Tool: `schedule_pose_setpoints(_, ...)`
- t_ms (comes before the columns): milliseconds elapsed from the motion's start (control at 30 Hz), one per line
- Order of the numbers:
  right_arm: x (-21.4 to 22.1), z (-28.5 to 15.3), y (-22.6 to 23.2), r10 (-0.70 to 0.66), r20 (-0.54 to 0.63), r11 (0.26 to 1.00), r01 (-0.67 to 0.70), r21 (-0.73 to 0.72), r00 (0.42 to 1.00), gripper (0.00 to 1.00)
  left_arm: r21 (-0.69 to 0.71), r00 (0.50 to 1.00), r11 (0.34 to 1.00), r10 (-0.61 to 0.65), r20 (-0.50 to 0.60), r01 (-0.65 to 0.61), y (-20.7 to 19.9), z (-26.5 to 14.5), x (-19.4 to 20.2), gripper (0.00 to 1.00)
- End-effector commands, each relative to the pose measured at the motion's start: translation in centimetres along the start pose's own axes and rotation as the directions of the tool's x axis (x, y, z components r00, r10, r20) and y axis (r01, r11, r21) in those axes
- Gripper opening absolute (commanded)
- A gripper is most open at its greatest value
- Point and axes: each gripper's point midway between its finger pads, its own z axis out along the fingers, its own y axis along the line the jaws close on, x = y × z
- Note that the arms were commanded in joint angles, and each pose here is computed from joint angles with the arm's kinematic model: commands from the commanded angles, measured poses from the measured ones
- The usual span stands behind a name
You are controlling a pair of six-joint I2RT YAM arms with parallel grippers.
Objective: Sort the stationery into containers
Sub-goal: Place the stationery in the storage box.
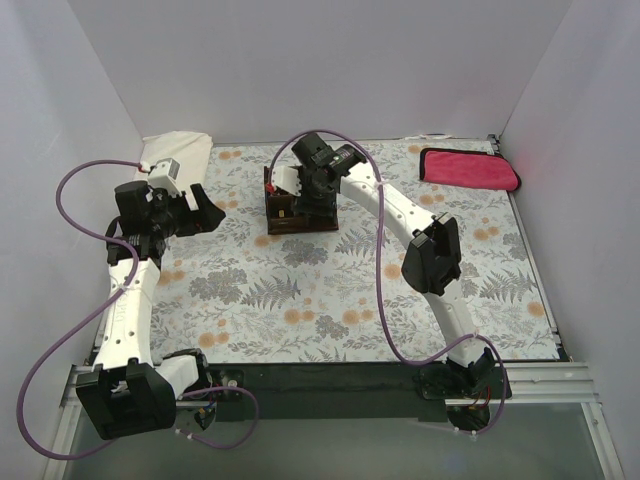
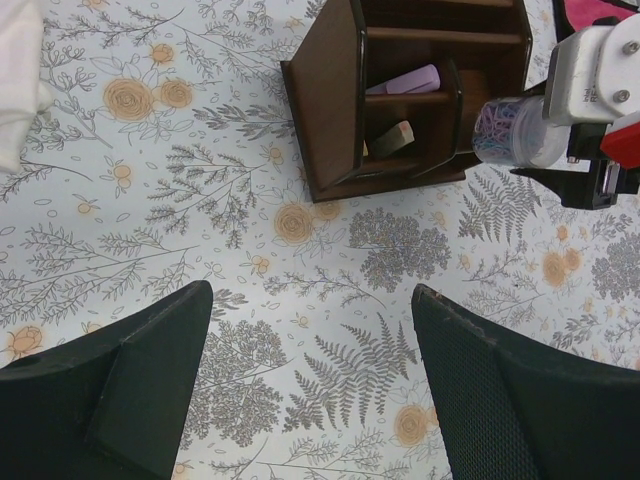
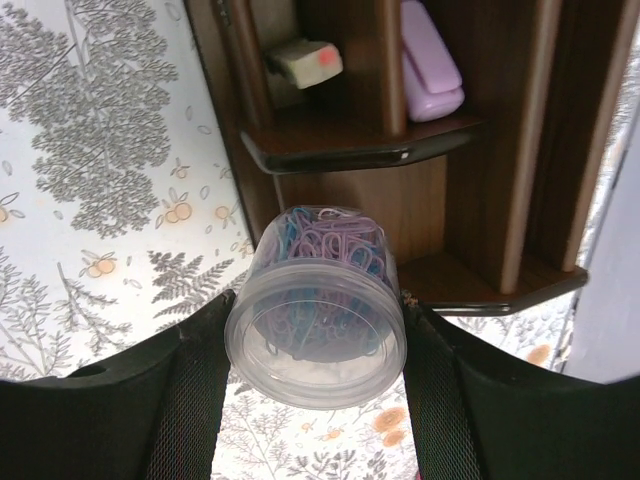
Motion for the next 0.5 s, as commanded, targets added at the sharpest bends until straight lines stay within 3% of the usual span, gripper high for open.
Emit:
schedule_pose_setpoints(0,-2.3,-2.2,-3.4,-0.061,0.067,0.989,0.052,0.136,0.996,0.01,-0.008,1.000,1.000,0.010,-0.003,-0.010,0.0,-0.4,0.5,0.79)
schedule_pose_setpoints(467,-2.0,1.1,-4.1,-0.107,0.036,0.984,0.100,0.150,0.994,0.01,-0.008,1.000,1.000,0.006,-0.012,-0.006,0.3,0.2,0.3,0.79)
